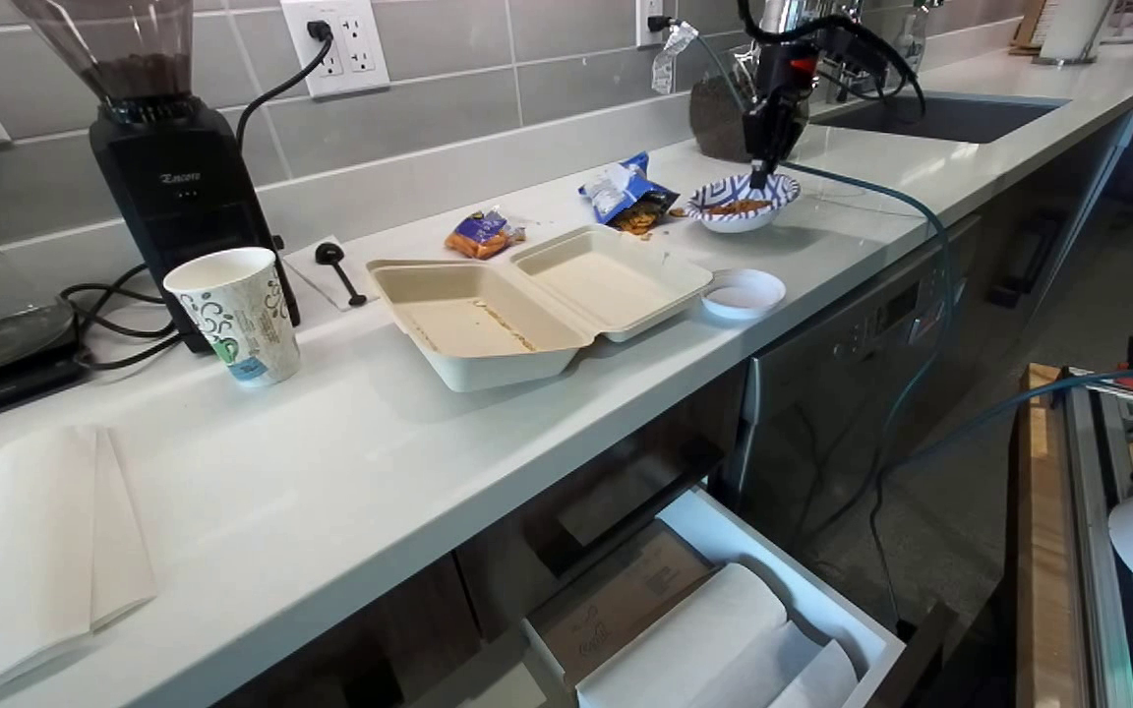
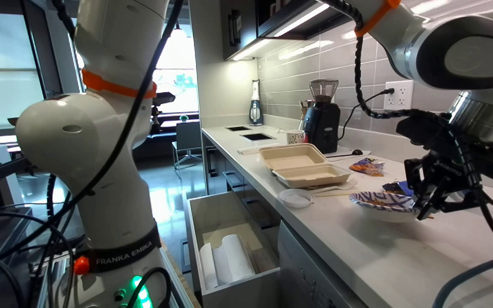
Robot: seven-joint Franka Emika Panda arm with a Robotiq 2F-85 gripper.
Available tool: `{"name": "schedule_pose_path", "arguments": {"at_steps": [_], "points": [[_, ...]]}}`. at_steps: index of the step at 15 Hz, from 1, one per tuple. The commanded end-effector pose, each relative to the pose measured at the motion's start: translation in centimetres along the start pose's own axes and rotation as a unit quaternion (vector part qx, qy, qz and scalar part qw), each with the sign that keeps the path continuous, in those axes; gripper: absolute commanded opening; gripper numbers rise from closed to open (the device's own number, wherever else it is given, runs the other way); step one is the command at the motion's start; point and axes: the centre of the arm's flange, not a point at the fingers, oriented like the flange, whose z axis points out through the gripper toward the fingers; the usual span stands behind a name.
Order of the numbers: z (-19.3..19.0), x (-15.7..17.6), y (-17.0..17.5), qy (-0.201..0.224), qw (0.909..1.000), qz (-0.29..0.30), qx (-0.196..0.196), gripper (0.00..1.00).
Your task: Pour the contents in the bowl into the carton box
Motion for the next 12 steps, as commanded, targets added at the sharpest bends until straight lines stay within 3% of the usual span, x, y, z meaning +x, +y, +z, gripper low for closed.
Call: {"name": "schedule_pose_path", "arguments": {"at_steps": [1, 6, 12], "points": [[-0.9, -2.0, -1.2, -0.006, 0.9995, -0.012, 0.028, 0.03], [-1.3, -3.6, -4.2, -0.015, 0.9995, -0.018, 0.021, 0.03], [-1.9, -5.6, -10.0, -0.015, 0.9983, -0.050, 0.025, 0.03]]}}
